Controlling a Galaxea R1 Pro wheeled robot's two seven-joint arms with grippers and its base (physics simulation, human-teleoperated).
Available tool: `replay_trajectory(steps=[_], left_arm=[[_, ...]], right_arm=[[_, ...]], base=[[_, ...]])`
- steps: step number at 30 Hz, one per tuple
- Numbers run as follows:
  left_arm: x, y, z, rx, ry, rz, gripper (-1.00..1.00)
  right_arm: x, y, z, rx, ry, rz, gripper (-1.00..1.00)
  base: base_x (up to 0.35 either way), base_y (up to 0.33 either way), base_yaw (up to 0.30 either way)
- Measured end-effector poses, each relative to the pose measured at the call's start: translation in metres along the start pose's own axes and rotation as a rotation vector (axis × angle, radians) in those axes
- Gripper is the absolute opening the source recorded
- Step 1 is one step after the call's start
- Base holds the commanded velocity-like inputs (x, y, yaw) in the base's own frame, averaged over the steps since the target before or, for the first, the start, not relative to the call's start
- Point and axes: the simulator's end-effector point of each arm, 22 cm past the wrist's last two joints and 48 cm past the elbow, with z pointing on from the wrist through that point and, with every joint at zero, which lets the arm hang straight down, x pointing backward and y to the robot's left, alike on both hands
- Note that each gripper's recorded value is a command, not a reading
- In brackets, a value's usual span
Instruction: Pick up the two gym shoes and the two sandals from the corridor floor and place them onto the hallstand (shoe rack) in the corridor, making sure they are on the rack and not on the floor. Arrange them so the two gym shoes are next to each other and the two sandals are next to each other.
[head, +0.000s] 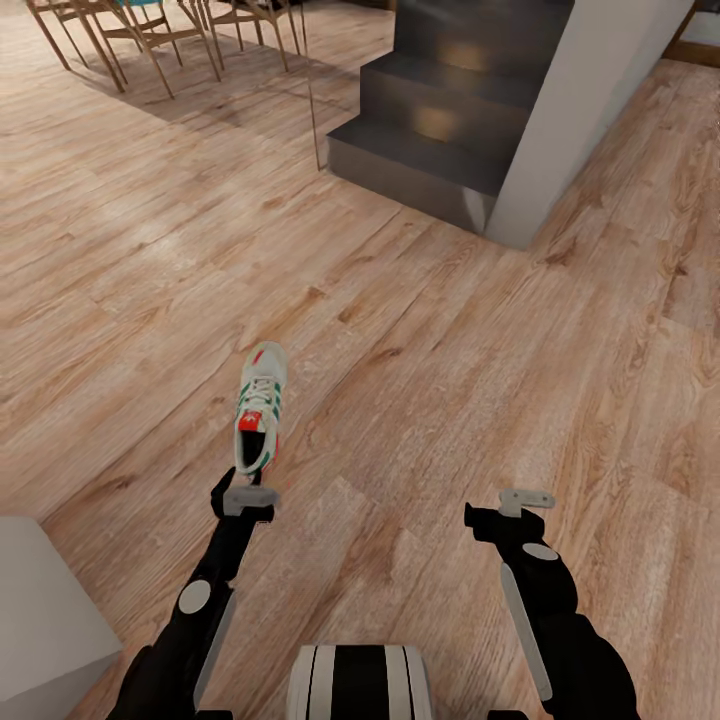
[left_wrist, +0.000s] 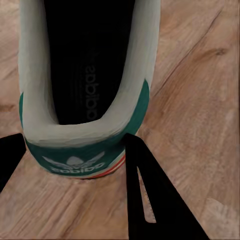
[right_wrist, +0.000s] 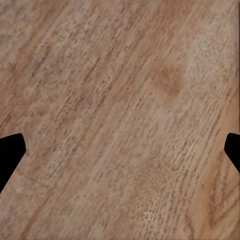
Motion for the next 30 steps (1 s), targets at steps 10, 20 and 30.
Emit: replay_trajectory(steps=[10,20,30], left_arm=[[-0.005,-0.005,-0.014,0.01,0.199,0.01,-1.0],[-0.022,-0.023,-0.032,0.045,0.398,0.018,-1.0],[-0.029,-0.056,-0.044,0.111,0.536,0.068,-1.0]], right_arm=[[-0.014,-0.002,-0.014,-0.001,-0.033,0.005,1.0],[-0.038,0.047,-0.039,-0.092,-0.099,-0.069,1.0],[-0.055,0.047,-0.054,-0.093,-0.142,-0.079,1.0]], base=[[0.0,0.0,0.0],[0.0,0.0,0.0],[0.0,0.0,0.0]])
